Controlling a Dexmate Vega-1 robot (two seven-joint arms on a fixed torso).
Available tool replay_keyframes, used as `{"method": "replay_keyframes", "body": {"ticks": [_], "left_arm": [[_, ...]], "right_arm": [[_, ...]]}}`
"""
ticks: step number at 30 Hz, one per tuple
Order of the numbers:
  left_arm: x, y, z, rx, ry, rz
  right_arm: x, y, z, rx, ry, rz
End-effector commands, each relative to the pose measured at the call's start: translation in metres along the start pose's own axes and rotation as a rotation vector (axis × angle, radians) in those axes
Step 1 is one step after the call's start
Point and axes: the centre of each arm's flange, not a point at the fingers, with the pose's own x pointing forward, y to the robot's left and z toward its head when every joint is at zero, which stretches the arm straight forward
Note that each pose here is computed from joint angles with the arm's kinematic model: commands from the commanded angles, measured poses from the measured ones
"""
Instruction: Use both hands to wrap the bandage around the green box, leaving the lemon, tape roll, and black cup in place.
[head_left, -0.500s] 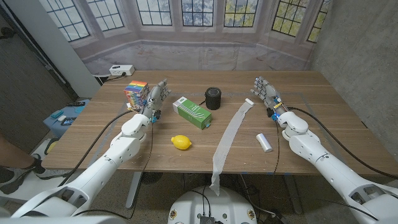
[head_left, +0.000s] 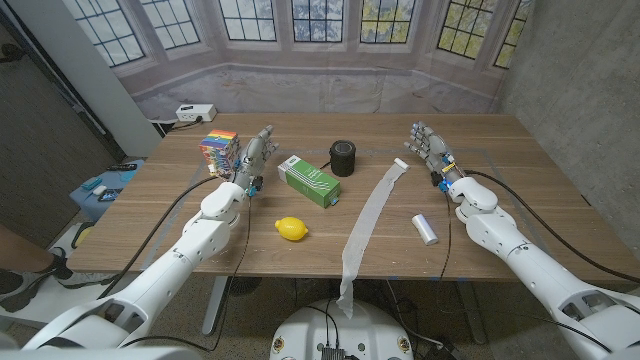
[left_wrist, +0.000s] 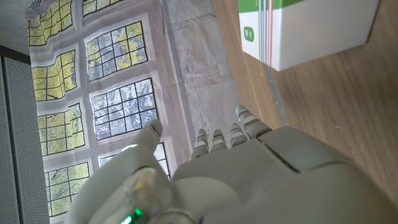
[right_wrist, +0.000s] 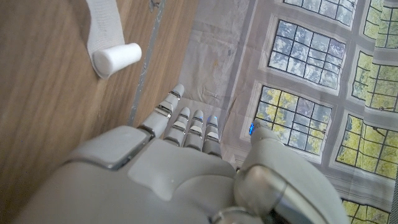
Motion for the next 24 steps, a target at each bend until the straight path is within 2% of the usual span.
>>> {"method": "replay_keyframes", "body": {"ticks": [1,6,14,24], "left_arm": [[0.012,-0.004,0.017,0.088,0.002,-0.066],[0.015,-0.004,0.025,0.130,0.016,-0.107],[0.012,-0.001,0.030,0.181,0.045,-0.147],[0.006,0.005,0.046,0.346,0.111,-0.165]], "right_arm": [[0.002,-0.006,-0.002,0.007,-0.003,-0.009],[0.002,-0.007,-0.005,0.014,-0.004,-0.019],[0.002,-0.008,-0.008,0.018,-0.005,-0.034],[0.005,-0.006,-0.014,0.025,-0.004,-0.041]]}}
